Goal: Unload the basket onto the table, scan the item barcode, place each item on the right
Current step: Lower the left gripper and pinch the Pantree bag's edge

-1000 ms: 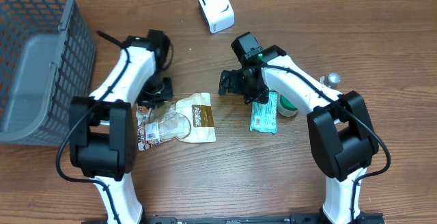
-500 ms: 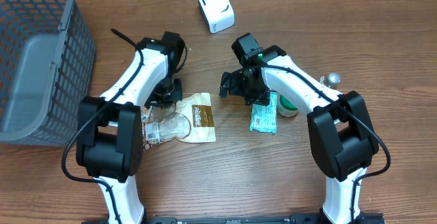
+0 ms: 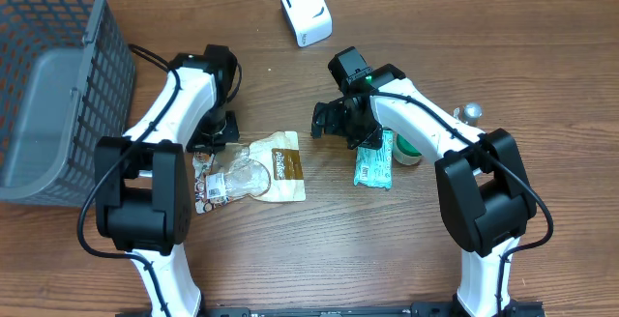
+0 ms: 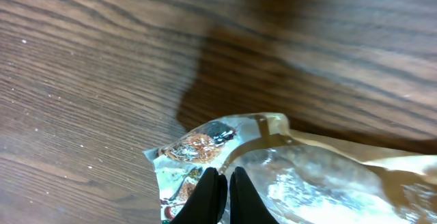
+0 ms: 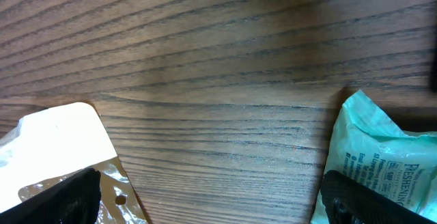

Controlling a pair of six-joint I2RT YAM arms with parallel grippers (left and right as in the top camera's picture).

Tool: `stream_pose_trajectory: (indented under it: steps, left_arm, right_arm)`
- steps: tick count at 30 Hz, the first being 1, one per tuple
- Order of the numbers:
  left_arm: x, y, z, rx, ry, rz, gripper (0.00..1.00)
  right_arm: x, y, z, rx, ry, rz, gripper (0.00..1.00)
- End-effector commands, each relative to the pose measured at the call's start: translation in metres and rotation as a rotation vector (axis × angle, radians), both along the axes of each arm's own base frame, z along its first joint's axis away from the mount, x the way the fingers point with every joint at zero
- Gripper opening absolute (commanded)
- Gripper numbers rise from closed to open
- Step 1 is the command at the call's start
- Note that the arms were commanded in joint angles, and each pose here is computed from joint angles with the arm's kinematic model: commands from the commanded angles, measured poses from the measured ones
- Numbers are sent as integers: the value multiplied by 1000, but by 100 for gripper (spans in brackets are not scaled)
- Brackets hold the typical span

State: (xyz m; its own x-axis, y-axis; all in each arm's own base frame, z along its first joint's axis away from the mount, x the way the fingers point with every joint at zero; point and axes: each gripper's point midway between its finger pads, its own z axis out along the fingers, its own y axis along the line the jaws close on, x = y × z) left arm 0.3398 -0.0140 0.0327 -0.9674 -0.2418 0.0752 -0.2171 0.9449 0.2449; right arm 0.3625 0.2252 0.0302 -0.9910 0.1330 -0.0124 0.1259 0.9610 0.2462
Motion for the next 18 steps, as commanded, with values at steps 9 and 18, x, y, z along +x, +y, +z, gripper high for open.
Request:
stream_pose_trajectory:
  steps: [9,18]
  left_arm:
    - [-21,0,-30,-17,18,-47,4]
    - [-17,-37,-37,-245,12,-131,4]
  right_arm:
    - [8,-1,4,-2,-23,5,100]
    - [8,-1,4,-2,-23,5,100]
